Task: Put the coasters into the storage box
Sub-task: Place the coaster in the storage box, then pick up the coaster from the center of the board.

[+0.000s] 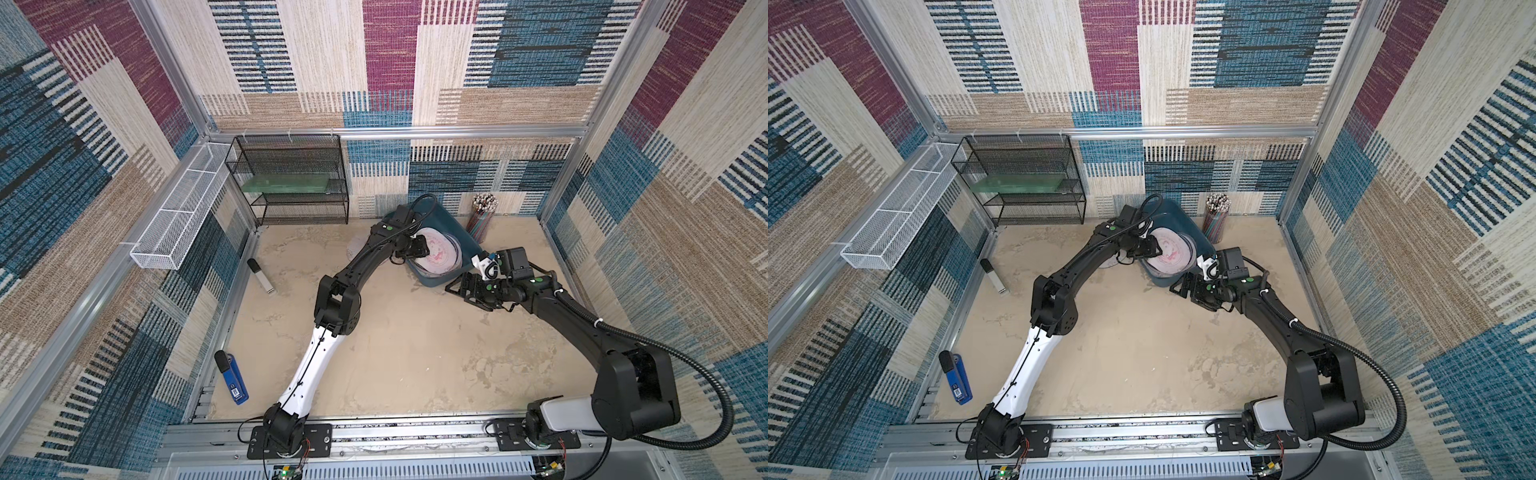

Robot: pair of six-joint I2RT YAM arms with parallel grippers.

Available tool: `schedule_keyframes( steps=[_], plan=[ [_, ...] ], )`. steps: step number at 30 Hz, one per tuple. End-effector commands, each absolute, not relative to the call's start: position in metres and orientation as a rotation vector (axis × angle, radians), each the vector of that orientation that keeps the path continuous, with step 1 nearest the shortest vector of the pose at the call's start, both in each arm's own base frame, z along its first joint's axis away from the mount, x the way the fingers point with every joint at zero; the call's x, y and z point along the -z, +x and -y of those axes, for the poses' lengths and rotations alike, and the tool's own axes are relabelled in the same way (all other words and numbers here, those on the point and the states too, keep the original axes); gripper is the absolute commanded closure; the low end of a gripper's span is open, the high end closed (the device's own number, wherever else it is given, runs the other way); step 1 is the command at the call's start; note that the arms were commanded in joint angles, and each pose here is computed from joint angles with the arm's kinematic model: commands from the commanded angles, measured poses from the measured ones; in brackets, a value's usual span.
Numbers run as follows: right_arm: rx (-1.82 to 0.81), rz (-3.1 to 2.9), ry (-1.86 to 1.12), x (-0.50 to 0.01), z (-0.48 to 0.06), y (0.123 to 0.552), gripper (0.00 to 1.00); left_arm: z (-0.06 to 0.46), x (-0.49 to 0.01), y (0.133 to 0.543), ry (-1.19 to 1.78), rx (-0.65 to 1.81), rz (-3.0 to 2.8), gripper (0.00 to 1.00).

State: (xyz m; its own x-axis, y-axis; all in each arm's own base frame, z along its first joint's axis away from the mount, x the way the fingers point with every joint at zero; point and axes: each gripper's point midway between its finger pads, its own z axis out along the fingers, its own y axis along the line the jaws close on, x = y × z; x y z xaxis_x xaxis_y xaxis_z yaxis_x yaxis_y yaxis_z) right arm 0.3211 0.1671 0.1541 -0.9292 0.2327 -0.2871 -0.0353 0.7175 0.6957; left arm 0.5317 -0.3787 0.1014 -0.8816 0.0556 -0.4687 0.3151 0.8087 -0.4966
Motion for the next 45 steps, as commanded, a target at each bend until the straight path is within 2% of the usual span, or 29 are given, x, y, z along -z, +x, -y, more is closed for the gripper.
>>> schedule_keyframes(
  steps=[1,3,6,12,16,23,28,36,45],
  plan=[
    [-1.071,-2.58,0.135,-0.152,-0.169,0.318,0.09,0.366,-0.117,0.539,0.29,0.687,-2.51,0.16],
    [-1.071,-2.581,0.133,-0.151,-0.17,0.319,0.09,0.363,-0.132,0.541,0.292,0.666,-2.476,0.09],
    [-1.078,-2.576,0.131,-0.151,-0.173,0.323,0.09,0.356,-0.153,0.541,0.299,0.624,-2.439,0.04],
    [-1.085,-2.569,0.108,-0.153,-0.183,0.329,0.09,0.321,-0.175,0.532,0.252,0.495,-2.434,0.03],
    [-1.1,-2.567,0.087,-0.152,-0.195,0.33,0.09,0.273,-0.176,0.528,0.119,0.424,-2.428,0.05],
    [-1.118,-2.557,0.041,-0.155,-0.218,0.336,0.09,0.176,-0.13,0.528,-0.209,0.507,-2.505,0.15],
    [-1.119,-2.555,0.035,-0.157,-0.225,0.339,0.09,0.138,-0.097,0.535,-0.27,0.471,-2.568,0.2],
    [-1.105,-2.562,0.046,-0.157,-0.226,0.34,0.09,0.122,-0.061,0.553,-0.364,0.431,-2.635,0.23],
    [-1.096,-2.558,0.062,-0.159,-0.224,0.341,0.09,0.127,-0.037,0.557,-0.401,0.456,-2.674,0.25]
  ],
)
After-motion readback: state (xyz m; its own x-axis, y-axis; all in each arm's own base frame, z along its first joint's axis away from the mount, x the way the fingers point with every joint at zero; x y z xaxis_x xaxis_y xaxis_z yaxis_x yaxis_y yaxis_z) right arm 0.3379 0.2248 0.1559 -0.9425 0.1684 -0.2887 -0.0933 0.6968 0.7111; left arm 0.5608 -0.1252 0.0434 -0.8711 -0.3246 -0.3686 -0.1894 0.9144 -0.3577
